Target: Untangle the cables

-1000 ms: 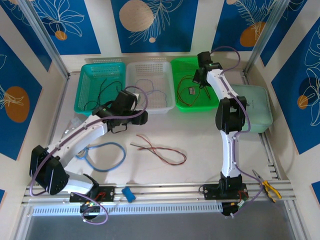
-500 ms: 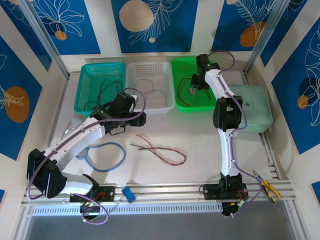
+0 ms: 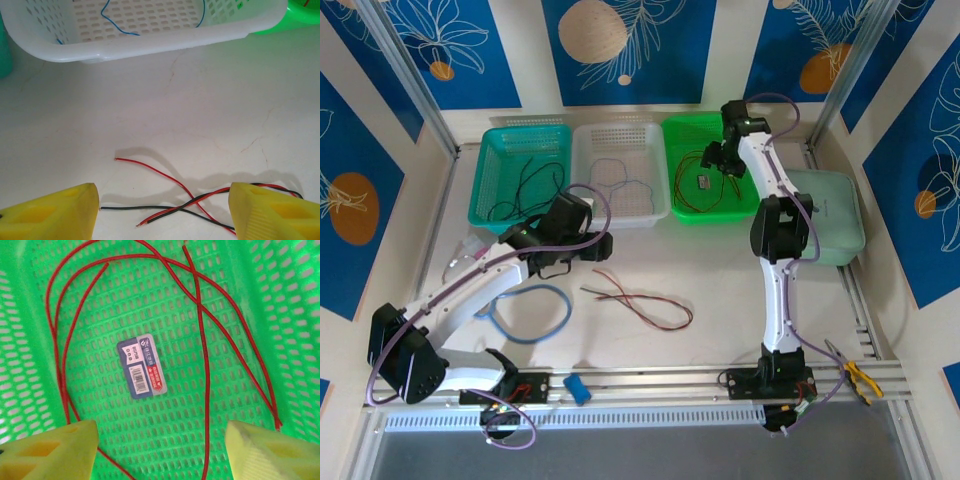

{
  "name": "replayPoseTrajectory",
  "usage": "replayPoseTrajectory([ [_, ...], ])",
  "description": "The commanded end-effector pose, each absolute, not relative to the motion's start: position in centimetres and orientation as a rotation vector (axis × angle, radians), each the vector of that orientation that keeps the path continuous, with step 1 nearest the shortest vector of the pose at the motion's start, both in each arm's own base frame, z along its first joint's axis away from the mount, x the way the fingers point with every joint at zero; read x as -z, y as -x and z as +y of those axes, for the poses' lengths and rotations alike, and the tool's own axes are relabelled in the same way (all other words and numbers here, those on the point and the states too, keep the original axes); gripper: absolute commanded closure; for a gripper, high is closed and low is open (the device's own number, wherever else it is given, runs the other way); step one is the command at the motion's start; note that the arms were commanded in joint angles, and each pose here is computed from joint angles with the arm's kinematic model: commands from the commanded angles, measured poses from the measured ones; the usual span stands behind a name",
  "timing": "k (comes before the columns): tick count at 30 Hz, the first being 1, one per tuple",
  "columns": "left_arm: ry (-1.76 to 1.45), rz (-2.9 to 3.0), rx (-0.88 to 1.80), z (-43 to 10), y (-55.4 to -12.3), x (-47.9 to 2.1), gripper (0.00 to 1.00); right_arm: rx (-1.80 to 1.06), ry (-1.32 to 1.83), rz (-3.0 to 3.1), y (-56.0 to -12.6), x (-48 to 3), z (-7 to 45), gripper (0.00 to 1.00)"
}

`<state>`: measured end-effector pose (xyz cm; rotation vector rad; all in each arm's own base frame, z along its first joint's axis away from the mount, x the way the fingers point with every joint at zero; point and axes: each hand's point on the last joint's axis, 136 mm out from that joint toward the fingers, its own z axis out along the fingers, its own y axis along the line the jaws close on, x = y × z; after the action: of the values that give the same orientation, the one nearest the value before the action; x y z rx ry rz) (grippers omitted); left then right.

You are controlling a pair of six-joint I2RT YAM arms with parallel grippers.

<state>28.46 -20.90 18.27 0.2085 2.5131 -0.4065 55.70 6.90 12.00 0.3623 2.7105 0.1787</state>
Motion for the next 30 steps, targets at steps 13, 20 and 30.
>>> replayPoseTrajectory([
  [13,0.103,2.622,0.494,-17.6,-25.0,-14.0,0.30,-0.378,0.105,2.394,-39.6,-26.9,13.7,0.35],
  [20,0.275,2.605,0.540,-15.2,-23.5,-11.8,0.31,-0.536,0.310,2.296,-30.4,-24.2,19.3,0.37],
  [30,0.373,2.615,0.538,-13.1,-21.4,-9.5,0.32,-0.639,0.695,2.304,-23.6,-16.2,27.7,0.38],
])
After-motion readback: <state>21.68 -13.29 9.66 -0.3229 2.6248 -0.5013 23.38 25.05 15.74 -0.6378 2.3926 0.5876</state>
